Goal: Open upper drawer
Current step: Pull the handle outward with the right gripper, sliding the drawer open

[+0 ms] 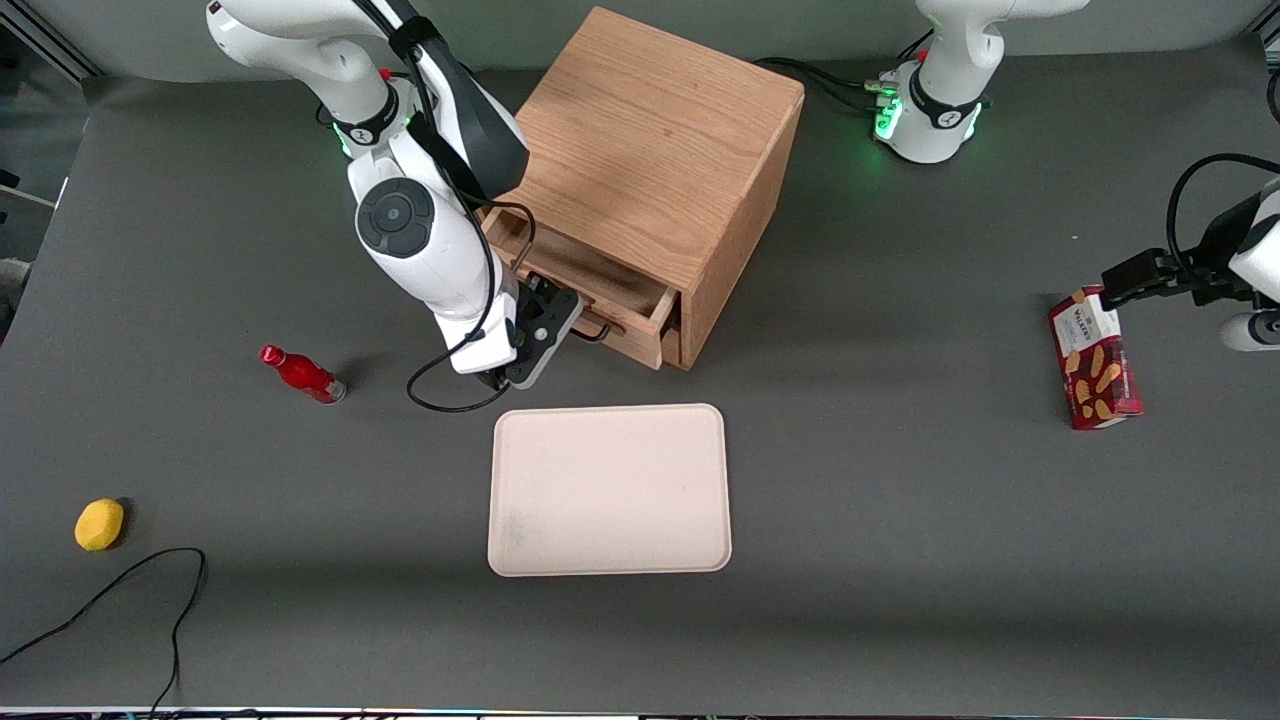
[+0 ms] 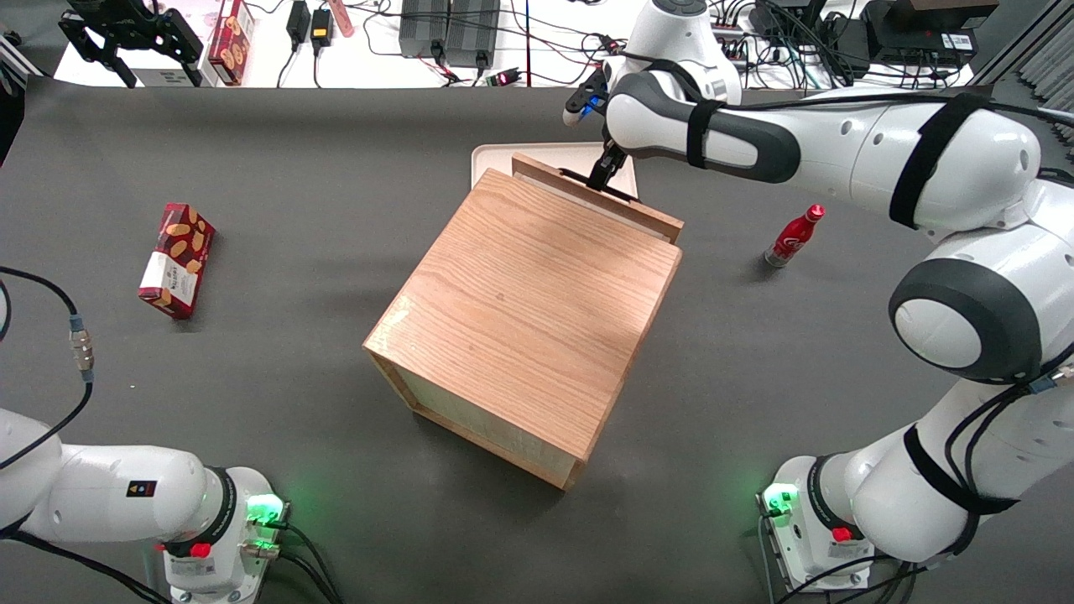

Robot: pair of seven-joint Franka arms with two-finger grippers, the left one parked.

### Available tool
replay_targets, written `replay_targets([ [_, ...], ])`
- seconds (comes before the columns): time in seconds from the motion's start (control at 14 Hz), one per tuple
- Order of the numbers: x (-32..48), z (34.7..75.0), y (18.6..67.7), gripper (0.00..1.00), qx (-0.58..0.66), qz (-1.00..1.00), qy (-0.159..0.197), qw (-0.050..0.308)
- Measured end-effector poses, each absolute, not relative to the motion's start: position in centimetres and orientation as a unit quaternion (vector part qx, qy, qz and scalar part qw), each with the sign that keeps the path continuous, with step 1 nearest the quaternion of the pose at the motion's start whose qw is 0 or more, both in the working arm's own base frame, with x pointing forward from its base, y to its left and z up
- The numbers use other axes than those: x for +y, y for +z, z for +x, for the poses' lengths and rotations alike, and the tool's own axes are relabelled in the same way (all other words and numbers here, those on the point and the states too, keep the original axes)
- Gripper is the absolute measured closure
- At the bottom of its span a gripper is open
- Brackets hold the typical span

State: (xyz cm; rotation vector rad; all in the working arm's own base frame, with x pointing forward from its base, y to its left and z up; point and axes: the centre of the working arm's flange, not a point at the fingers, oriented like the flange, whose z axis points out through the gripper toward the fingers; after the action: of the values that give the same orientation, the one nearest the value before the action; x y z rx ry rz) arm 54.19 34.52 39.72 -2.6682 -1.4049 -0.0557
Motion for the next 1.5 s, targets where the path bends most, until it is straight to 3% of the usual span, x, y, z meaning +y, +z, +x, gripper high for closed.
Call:
replay_targets([
  [1.21, 32.4, 57.9, 39.9, 0.0, -0.46, -0.887, -0.023, 0.039],
  [1.5, 32.1, 58.6, 40.5, 0.0, -0.467, -0.884, -0.009, 0.039],
])
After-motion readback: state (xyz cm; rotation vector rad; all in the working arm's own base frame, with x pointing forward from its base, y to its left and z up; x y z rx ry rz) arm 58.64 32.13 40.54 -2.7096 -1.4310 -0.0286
